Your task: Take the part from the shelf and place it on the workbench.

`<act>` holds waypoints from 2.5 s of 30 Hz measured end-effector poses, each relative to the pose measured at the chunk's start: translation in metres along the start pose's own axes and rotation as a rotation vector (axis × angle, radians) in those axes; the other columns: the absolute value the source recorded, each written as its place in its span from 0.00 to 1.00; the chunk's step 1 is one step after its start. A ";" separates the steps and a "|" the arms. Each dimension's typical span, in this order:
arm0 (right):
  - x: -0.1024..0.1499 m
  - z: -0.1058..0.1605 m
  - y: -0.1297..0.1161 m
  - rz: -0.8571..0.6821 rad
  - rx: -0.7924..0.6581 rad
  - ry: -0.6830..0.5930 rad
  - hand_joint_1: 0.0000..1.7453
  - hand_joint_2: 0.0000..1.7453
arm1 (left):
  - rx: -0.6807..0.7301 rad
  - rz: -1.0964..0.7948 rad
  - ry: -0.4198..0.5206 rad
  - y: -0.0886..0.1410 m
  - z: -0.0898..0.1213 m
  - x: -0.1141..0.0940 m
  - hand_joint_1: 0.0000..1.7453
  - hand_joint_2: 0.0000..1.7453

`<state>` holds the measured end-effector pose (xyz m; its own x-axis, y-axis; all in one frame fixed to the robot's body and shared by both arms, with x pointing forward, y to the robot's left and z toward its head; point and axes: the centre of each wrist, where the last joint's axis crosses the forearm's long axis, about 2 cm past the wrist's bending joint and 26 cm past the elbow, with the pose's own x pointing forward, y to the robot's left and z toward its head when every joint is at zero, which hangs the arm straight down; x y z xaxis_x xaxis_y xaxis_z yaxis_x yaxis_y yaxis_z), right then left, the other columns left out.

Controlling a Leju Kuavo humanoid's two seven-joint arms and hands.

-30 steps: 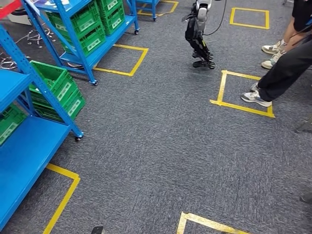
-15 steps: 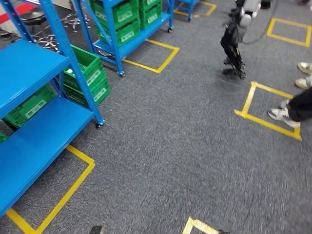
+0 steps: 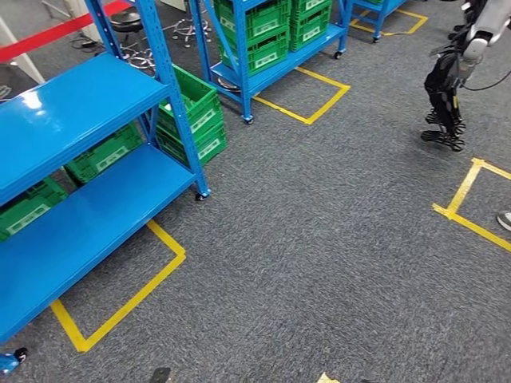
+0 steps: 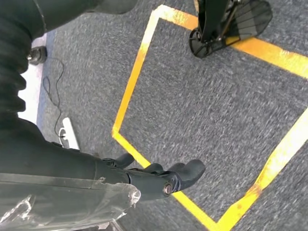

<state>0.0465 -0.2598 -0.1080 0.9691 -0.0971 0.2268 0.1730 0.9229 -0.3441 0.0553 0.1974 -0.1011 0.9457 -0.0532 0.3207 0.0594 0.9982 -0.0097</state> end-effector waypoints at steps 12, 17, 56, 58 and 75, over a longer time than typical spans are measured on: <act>-0.001 0.000 0.000 0.013 0.009 0.005 0.00 1.00 | 0.010 0.032 -0.026 0.002 -0.001 0.004 0.00 0.00; 0.000 0.000 0.000 0.008 0.013 0.007 0.00 1.00 | 0.017 0.035 -0.023 0.003 -0.001 0.003 0.00 0.00; -0.004 0.001 0.001 -0.005 0.003 0.033 0.00 0.75 | 0.014 0.046 -0.017 -0.001 -0.001 0.004 0.00 0.00; -0.004 0.001 0.001 -0.004 0.001 0.031 0.00 0.25 | 0.015 0.046 -0.016 0.000 -0.001 0.004 0.00 0.00; -0.003 0.002 0.002 0.037 -0.038 0.023 0.00 1.00 | 0.017 0.045 -0.013 -0.001 0.000 0.003 0.00 0.00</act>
<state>0.0439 -0.2573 -0.1077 0.9787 -0.0723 0.1919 0.1431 0.9112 -0.3863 0.0582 0.1960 -0.1004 0.9430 -0.0079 0.3326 0.0114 0.9999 -0.0084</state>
